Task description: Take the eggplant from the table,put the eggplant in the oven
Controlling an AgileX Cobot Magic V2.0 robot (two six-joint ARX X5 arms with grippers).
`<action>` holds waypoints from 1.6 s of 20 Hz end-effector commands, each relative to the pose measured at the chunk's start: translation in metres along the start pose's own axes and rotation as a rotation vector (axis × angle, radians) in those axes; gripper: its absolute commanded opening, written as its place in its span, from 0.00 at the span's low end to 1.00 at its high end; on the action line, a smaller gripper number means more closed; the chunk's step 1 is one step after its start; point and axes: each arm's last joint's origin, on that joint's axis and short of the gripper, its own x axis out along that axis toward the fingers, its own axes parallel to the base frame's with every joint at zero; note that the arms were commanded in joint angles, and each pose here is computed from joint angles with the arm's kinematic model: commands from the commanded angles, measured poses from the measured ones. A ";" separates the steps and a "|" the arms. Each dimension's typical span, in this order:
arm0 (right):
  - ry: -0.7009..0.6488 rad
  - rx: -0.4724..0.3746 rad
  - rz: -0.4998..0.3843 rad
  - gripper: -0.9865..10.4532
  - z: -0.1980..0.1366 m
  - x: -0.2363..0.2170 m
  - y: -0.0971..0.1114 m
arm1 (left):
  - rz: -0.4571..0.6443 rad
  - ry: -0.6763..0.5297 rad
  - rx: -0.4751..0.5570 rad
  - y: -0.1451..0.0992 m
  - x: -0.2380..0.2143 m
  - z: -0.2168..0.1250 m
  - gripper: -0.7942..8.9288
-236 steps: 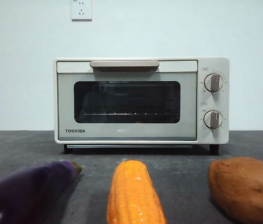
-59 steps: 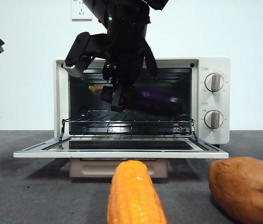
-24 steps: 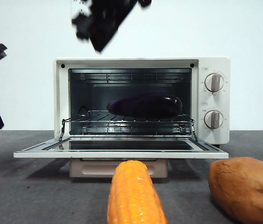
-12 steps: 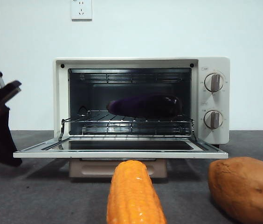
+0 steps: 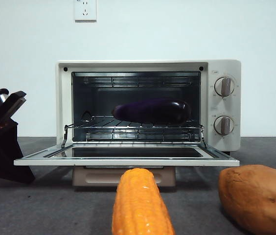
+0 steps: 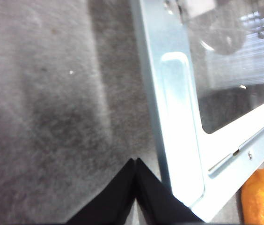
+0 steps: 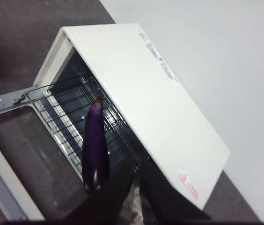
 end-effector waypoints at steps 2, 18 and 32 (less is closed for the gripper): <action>-0.008 0.080 0.010 0.09 -0.004 -0.016 -0.007 | -0.072 0.004 0.031 0.002 0.006 0.005 0.09; 0.186 0.255 0.039 0.09 -0.058 -0.069 -0.034 | -0.283 -0.048 0.178 -0.006 0.001 0.020 0.09; 0.200 0.365 0.059 0.09 -0.079 -0.084 -0.040 | -0.416 -0.275 0.276 -0.032 -0.067 0.114 0.09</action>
